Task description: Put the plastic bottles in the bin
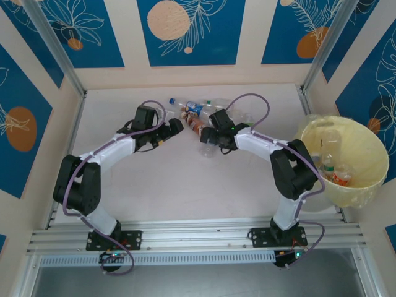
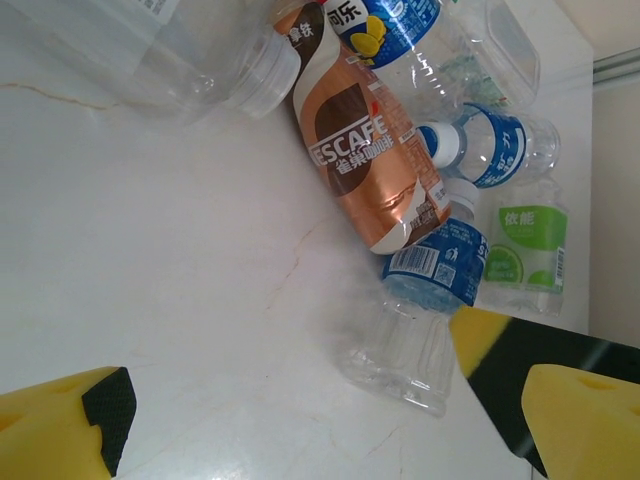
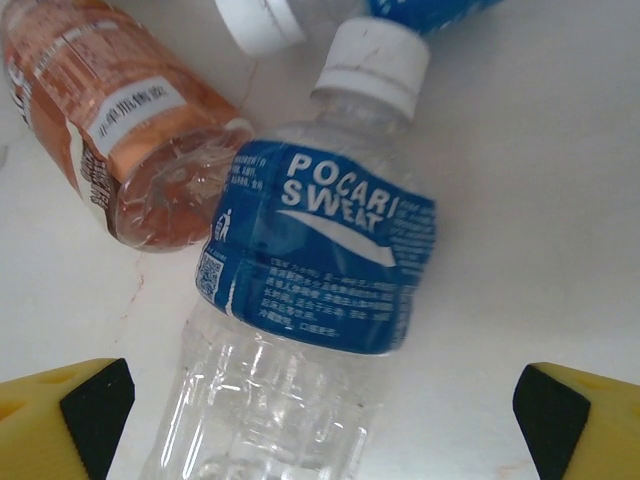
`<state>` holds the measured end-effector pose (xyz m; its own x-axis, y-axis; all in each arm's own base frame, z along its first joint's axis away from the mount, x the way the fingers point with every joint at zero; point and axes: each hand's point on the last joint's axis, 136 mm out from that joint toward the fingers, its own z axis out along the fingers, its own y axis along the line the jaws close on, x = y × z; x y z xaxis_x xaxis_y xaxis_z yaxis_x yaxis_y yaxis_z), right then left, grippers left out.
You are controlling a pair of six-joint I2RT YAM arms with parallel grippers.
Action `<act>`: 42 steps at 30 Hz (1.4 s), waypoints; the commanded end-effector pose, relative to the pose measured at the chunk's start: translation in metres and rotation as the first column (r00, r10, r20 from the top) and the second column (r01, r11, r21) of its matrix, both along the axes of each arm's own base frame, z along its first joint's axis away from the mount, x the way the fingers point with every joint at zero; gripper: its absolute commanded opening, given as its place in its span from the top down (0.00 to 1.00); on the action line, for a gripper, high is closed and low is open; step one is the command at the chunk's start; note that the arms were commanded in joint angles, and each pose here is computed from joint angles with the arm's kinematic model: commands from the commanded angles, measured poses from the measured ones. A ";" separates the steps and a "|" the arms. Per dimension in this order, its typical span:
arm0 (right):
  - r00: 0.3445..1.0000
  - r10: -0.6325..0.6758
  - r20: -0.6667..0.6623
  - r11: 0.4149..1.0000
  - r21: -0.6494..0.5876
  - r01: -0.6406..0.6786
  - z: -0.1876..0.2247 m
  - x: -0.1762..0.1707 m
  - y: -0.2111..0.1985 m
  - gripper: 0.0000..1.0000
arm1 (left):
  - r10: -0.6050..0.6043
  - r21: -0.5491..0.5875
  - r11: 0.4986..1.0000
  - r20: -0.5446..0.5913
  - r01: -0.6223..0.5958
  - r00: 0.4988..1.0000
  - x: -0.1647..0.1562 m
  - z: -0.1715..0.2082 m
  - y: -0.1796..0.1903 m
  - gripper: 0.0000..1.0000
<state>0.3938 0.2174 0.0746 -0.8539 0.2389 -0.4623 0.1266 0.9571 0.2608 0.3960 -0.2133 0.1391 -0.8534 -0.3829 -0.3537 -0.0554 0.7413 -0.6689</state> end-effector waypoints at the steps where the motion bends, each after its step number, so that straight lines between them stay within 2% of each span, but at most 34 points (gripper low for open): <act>1: 0.999 -0.041 -0.009 0.997 0.063 0.042 -0.003 0.008 0.016 0.02 | 0.006 0.025 1.000 -0.007 -0.006 1.000 -0.002 -0.004 0.005 0.00; 15: 0.996 -0.039 -0.074 0.999 -0.008 0.038 -0.040 0.000 0.017 0.20 | 0.005 0.032 0.999 -0.020 -0.004 1.000 -0.002 -0.009 0.006 0.00; 20: 1.000 -0.007 -0.009 0.999 -0.040 0.006 -0.025 0.000 0.012 0.30 | 0.009 0.039 0.999 -0.019 -0.009 1.000 -0.002 -0.009 0.007 0.00; 28: 0.972 0.066 0.227 0.994 -0.095 -0.046 0.055 -0.009 -0.009 0.43 | 0.029 0.040 0.999 -0.012 -0.029 0.999 0.003 -0.008 0.010 0.00; 36: 0.841 0.193 0.505 0.977 -0.175 -0.119 0.178 -0.046 -0.045 0.48 | 0.041 0.018 0.999 -0.017 -0.040 0.999 0.008 -0.009 0.008 0.00; 42: 0.779 0.213 0.590 0.966 -0.246 -0.078 0.254 -0.090 -0.093 0.50 | 0.039 0.003 0.999 -0.029 -0.039 0.999 0.009 -0.012 0.005 0.00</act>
